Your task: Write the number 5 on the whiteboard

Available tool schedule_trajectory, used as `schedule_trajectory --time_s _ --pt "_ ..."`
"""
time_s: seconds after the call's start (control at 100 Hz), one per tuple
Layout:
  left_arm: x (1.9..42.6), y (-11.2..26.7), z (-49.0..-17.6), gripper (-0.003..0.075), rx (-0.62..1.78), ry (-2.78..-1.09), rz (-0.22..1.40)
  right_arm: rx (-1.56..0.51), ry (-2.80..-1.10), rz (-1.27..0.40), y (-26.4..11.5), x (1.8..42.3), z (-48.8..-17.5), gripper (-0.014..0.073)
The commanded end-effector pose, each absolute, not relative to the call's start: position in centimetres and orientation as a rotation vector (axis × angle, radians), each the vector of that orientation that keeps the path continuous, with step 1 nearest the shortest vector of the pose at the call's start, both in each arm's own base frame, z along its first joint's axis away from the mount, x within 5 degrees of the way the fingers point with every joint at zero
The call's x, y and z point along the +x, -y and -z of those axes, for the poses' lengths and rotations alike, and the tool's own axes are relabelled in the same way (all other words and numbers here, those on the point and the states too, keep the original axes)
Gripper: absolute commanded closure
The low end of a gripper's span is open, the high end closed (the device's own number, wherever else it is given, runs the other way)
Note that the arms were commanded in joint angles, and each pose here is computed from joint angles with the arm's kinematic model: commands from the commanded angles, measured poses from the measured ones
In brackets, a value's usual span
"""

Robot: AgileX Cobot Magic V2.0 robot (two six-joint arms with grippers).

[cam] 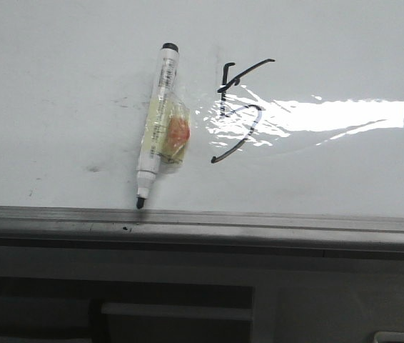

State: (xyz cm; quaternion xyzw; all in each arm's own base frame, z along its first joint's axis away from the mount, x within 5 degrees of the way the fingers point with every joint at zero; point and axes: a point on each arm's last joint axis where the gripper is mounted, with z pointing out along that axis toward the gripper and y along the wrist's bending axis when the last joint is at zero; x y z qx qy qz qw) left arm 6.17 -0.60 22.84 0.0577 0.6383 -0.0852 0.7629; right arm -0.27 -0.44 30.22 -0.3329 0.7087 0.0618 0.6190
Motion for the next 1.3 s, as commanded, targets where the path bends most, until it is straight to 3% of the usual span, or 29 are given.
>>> schedule_trajectory --time_s 0.0,0.54,0.99,1.29 --pt "5.5 0.5 -23.3 0.0741 0.142 -1.352 0.139 -0.726 -1.547 -0.139 0.5 -0.2 -31.5 0.0659" --pt "5.3 0.7 -21.6 0.0741 0.07 -1.418 0.161 -0.727 -1.548 -0.139 0.5 -0.2 -31.5 0.0659" --pt "5.2 1.1 -18.1 0.0741 0.078 -1.767 0.212 -0.727 -1.55 -0.139 0.5 -0.2 -31.5 0.0659" --pt "5.2 1.1 -18.1 0.0741 0.075 -1.765 0.217 -0.727 -1.55 -0.139 0.5 -0.2 -31.5 0.0659"
